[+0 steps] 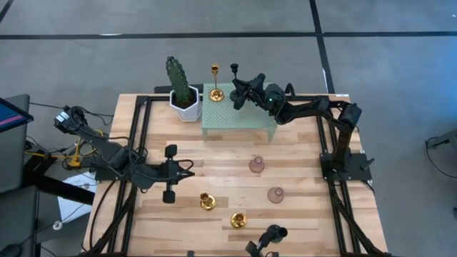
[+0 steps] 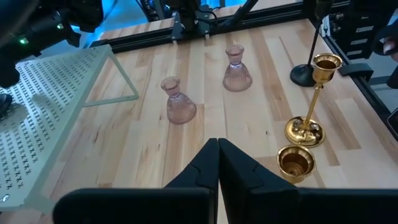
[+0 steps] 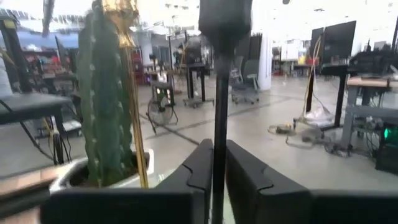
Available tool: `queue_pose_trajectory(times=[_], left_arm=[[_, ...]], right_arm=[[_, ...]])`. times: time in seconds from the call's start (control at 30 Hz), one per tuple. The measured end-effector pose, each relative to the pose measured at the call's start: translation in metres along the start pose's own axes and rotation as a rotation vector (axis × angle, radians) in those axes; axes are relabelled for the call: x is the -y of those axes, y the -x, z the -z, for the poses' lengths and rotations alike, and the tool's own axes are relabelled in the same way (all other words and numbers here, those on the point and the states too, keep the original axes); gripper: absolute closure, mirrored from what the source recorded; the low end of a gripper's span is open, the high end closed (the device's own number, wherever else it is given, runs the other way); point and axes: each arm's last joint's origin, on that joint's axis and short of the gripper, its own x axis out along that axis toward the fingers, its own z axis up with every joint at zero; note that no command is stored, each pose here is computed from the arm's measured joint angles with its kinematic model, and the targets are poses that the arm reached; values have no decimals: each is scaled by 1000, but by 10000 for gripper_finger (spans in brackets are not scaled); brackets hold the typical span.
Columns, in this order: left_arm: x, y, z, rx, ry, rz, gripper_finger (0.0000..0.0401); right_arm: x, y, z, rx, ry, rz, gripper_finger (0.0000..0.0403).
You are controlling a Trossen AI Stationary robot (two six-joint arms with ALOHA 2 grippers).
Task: Pick & Place candle stick holders
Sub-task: Put the left black candle holder on the shelf, then put the top pink glass candle holder on the shelf
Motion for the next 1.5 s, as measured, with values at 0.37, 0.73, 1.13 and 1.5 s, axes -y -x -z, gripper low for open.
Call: queue_pose_trajectory(times=[0.37,0.73,1.13,1.5], left_arm=[[0,0,-1,6,4,1,396],[0,0,-1,10,10,1,395],[0,0,-2,15,11,2,394],[0,0,-2,16,11,2,394]], right_arm=[[-5,1,3,-30,41,-11,320],[-22,17,-28,-134,190,11,318],[-15,24,-38,-211,137,28,218],[-37,36,-36,-322,180,-41,140]])
